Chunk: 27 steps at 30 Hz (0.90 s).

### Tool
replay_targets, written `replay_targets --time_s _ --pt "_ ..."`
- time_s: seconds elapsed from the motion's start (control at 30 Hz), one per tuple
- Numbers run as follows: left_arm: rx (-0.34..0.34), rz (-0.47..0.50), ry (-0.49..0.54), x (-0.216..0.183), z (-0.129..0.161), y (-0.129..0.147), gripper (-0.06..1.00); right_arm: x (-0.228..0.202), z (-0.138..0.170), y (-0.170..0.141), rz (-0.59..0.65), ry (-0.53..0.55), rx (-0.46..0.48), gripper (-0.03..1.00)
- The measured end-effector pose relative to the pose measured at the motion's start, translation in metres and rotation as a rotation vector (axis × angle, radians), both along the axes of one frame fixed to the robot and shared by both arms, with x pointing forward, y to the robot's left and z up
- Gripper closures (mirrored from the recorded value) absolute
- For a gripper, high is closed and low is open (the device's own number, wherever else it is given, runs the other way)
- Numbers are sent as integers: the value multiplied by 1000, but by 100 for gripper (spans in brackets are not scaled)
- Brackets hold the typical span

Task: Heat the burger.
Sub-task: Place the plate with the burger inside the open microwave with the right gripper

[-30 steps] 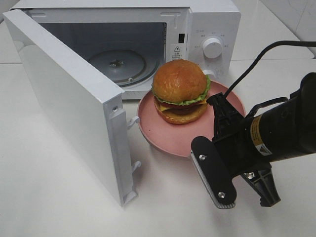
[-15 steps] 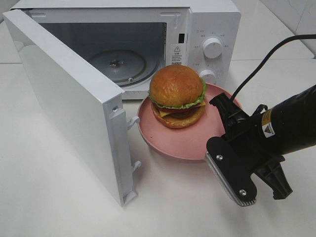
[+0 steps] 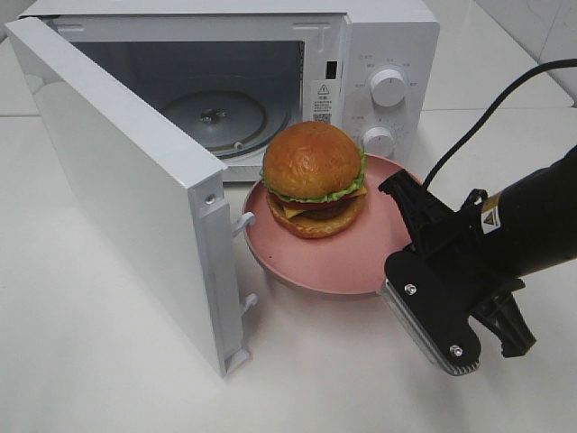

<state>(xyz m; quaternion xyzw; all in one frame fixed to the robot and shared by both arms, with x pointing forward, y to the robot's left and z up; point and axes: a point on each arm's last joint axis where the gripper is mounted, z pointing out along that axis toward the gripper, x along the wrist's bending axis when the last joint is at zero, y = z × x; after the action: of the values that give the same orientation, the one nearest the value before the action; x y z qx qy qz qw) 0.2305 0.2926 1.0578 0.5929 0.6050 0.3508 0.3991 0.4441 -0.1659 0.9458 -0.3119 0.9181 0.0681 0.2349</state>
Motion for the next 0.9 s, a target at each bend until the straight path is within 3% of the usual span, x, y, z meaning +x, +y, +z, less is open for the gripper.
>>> replay_targets --time_s 0.3,0.6,0.9 --pt "0 0 0 0 0 0 -2 14 15 9 8 -27 11 92" --pt "0 0 0 0 0 0 -2 17 13 19 34 9 -11 92" --pt "0 0 0 0 0 0 -2 29 13 36 38 54 29 92"
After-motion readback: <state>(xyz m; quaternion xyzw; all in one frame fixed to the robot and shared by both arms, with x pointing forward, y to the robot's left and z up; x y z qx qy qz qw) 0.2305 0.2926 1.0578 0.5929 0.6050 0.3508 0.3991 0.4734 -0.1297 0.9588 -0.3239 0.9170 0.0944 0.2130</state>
